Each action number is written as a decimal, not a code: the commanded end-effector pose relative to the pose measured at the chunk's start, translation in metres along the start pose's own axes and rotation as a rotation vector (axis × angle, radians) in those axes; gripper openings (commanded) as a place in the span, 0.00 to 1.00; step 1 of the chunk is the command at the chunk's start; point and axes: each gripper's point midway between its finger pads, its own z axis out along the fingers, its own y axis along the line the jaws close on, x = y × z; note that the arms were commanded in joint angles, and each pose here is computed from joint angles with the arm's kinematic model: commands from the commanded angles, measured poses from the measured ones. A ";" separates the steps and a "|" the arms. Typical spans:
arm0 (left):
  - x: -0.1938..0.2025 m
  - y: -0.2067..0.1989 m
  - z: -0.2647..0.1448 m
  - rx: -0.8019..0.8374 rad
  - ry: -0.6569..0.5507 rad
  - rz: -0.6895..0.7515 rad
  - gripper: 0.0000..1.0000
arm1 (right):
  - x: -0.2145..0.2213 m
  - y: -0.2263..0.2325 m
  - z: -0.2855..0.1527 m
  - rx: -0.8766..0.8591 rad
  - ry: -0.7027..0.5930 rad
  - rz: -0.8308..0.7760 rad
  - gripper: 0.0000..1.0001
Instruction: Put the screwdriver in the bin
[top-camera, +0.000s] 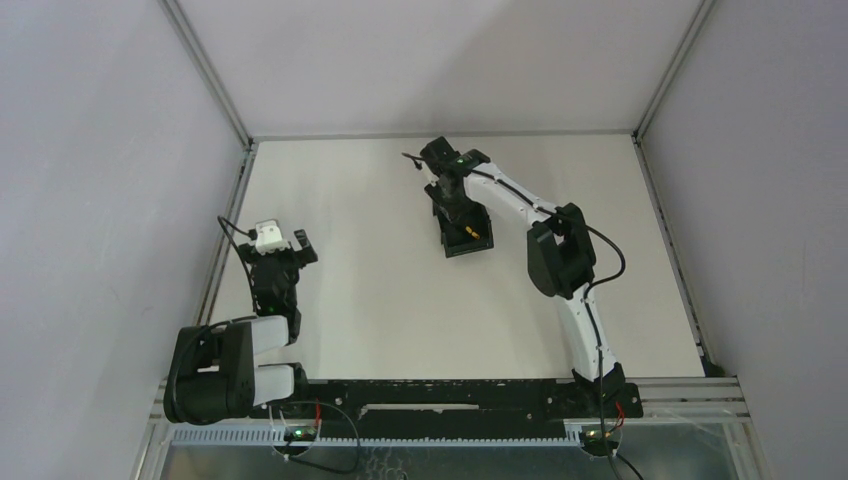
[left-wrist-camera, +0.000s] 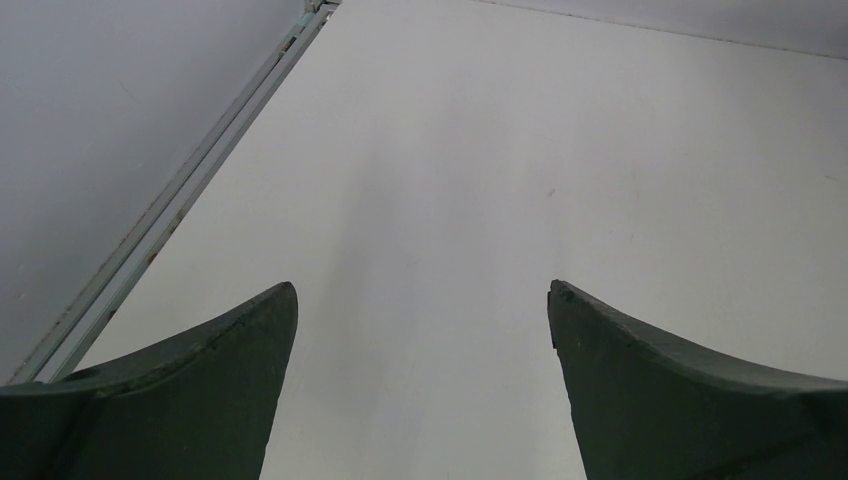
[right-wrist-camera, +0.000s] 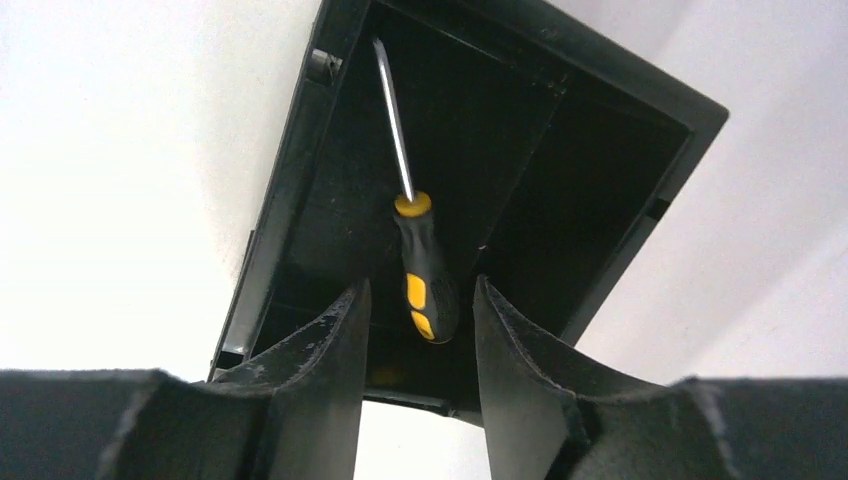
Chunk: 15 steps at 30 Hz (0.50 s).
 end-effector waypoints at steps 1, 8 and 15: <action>-0.025 -0.003 0.009 0.000 -0.073 0.003 1.00 | -0.038 -0.020 -0.051 0.058 -0.178 0.066 0.50; -0.025 -0.003 0.009 0.001 -0.073 0.003 1.00 | -0.047 -0.034 -0.127 0.042 -0.370 0.184 0.94; -0.025 -0.003 0.009 0.002 -0.073 0.003 1.00 | -0.006 -0.031 -0.179 -0.123 -0.577 0.315 1.00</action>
